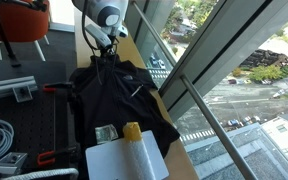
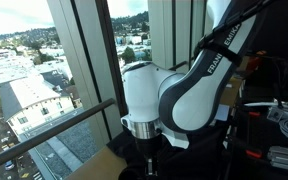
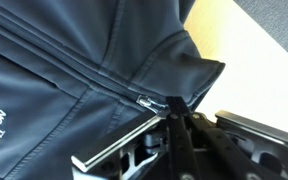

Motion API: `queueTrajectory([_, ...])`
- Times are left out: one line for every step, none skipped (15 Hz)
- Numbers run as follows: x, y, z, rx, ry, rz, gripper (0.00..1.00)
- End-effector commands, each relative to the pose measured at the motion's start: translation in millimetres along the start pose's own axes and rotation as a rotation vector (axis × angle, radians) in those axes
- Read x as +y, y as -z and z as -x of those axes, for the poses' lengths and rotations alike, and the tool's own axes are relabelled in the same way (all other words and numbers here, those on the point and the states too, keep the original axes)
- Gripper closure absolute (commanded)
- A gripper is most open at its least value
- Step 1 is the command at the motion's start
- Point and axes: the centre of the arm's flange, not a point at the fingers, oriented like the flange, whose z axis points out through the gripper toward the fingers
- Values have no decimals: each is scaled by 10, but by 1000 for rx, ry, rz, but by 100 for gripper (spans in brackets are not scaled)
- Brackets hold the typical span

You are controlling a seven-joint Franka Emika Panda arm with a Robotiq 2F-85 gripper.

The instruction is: Close the zip of the jersey

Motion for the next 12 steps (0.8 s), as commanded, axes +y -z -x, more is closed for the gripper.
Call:
queueTrajectory([-246,10,-264,2,-2,-47,100])
queueTrajectory([-294,9,-292,5,2,-52,100])
queueTrajectory([-335,14,-312,4,6,-56,100])
queueTrajectory([-366,9,-332,4,9,-58,100])
queueTrajectory([-383,2,-344,3,13,-57,100])
queueTrajectory([-389,-8,-348,3,18,-54,100])
queueTrajectory([-388,-13,-349,5,20,-52,100])
queueTrajectory([-372,-32,-340,4,19,-51,100])
queueTrajectory([-359,-45,-333,3,17,-51,100])
queueTrajectory([-343,-57,-327,2,15,-51,100])
queueTrajectory([-328,-60,-316,1,13,-52,100])
queueTrajectory([-310,-64,-306,0,12,-51,100])
